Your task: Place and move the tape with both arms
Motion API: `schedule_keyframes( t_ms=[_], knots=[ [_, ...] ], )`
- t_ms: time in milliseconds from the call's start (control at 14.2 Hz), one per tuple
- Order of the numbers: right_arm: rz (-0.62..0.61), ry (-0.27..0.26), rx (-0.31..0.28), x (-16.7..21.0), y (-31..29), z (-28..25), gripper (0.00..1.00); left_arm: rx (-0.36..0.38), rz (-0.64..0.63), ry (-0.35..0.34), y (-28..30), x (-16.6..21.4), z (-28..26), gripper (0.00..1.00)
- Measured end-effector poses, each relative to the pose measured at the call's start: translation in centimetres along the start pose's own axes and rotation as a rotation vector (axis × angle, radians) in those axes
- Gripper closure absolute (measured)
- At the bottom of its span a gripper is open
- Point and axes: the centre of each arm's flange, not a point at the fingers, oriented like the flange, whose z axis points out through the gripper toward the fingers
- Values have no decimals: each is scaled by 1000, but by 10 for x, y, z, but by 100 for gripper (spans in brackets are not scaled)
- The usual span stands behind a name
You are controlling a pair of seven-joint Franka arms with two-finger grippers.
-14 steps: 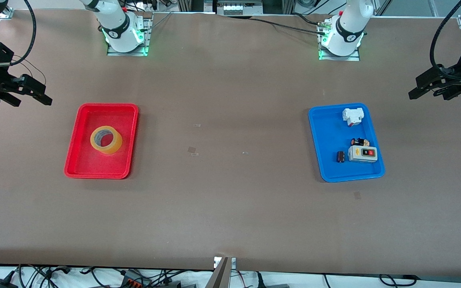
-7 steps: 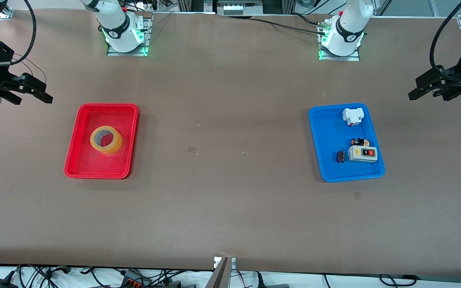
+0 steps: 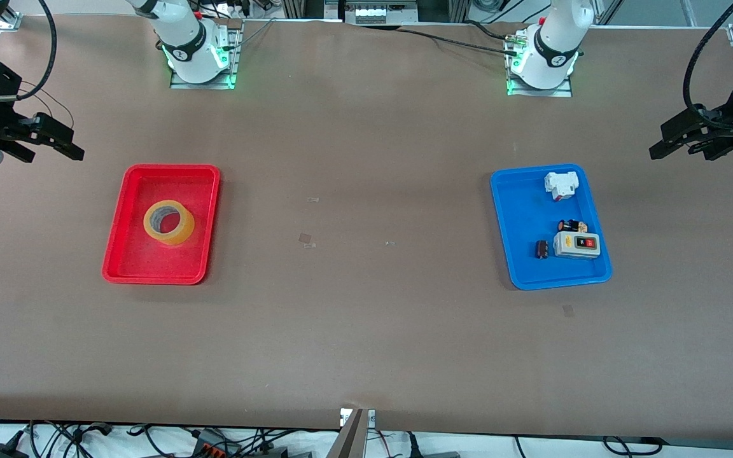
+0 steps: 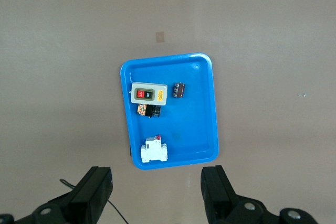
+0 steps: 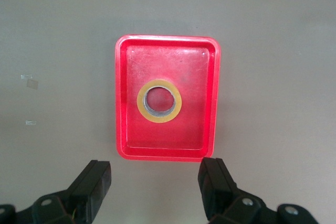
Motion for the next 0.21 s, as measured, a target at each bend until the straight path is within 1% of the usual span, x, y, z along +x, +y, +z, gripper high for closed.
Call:
schedule_keyframes(
  t_ms=[211],
  knots=[
    [0,2,0,-3,0,-4,0,0,0,-1,0,0,0,0]
  ],
)
